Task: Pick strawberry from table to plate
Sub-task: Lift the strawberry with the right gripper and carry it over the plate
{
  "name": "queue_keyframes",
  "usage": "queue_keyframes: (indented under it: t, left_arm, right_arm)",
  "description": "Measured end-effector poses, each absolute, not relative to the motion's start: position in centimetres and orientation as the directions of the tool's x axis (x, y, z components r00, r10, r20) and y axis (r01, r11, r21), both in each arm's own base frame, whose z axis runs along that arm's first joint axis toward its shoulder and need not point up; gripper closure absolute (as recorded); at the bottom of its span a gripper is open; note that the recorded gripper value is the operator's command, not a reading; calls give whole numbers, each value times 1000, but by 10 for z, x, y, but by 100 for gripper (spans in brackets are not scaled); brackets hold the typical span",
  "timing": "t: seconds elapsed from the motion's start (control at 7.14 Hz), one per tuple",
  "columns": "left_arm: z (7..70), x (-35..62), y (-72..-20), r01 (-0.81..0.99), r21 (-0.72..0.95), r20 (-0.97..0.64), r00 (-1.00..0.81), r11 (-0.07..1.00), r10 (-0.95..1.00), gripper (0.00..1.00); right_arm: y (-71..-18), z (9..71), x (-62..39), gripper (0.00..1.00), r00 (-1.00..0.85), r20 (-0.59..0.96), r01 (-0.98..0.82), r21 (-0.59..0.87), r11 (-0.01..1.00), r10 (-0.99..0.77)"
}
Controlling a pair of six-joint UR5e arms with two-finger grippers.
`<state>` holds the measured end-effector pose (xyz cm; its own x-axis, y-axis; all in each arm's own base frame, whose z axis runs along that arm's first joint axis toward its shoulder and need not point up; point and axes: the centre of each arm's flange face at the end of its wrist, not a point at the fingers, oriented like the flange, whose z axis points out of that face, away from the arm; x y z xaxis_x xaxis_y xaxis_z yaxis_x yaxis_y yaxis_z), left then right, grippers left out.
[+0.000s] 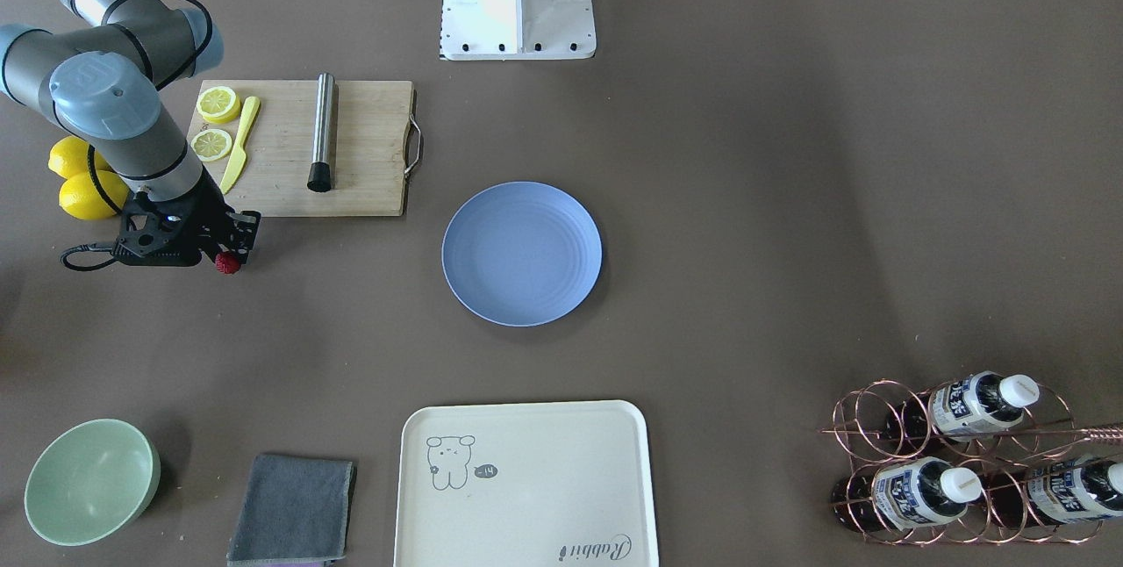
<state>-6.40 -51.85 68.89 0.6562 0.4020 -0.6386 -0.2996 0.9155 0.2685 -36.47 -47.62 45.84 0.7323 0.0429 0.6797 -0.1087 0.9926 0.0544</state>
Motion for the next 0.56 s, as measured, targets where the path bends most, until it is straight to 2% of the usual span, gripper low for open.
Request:
queue_keyframes:
  t: [0.56]
  left_arm:
    - [693,-63,-513,-300,262,-642,656,917,398,2]
  right_arm:
    - [-491,367,-422,100,652,715,-259,-105,960,254]
